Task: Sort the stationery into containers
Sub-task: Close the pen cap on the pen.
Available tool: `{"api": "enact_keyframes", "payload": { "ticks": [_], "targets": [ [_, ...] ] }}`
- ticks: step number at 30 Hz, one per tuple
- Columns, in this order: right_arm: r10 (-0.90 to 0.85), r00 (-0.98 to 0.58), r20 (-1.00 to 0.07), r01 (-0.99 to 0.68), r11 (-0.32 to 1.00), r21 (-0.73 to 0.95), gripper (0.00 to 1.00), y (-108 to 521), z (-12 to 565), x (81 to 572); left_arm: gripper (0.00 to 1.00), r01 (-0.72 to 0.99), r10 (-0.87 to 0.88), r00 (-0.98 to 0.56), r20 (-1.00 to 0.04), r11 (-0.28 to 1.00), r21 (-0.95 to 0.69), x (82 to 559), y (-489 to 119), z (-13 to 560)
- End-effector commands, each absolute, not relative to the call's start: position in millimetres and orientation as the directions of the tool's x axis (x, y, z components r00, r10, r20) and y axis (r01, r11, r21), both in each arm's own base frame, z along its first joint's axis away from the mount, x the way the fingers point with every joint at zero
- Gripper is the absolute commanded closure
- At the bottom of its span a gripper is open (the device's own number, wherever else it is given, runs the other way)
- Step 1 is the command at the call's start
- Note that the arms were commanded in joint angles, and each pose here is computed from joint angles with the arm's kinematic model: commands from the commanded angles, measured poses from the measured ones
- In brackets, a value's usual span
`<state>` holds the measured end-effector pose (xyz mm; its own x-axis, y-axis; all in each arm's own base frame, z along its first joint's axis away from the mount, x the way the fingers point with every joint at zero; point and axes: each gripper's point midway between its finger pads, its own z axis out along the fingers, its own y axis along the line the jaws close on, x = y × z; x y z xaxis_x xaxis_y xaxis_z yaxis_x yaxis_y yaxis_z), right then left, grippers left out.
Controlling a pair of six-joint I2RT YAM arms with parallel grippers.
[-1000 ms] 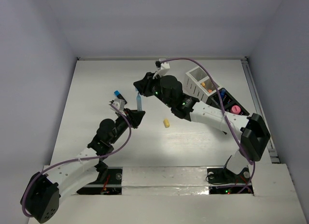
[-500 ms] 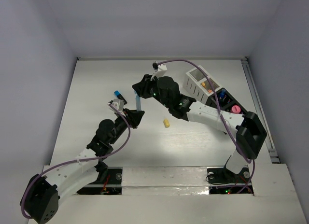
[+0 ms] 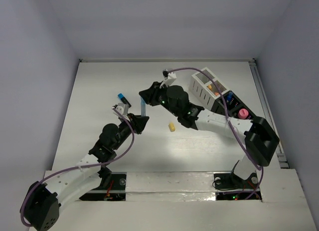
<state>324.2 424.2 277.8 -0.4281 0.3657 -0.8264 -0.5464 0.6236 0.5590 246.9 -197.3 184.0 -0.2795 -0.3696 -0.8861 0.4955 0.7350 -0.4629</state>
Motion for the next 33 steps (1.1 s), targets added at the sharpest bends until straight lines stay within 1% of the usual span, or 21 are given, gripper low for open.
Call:
{"api": "enact_keyframes", "payload": {
  "ticks": [1,17,24,28,33],
  "targets": [
    [0.436,-0.404,-0.804,-0.599,0.538,0.592,1.00,422,307,312,1.00,0.529,-0.440,-0.192,-0.877,0.707,-0.470,248,-196,216],
    [0.451,-0.448,-0.772,-0.634,0.448,0.630,1.00,433,300,274,1.00,0.544,-0.496,-0.176,-0.850,0.671,-0.504,246,-196,233],
    [0.401,-0.483,-0.778,-0.633,0.455,0.627,1.00,432,282,263,1.00,0.558,-0.500,-0.152,-0.853,0.669,-0.492,243,-194,246],
    [0.341,-0.507,-0.792,-0.626,0.486,0.610,1.00,429,262,259,1.00,0.574,-0.502,-0.152,-0.852,0.657,-0.489,239,-195,251],
    [0.288,-0.518,-0.805,-0.631,0.507,0.587,1.00,422,251,252,1.00,0.584,-0.499,-0.163,-0.851,0.647,-0.491,238,-198,250]
  ]
}}
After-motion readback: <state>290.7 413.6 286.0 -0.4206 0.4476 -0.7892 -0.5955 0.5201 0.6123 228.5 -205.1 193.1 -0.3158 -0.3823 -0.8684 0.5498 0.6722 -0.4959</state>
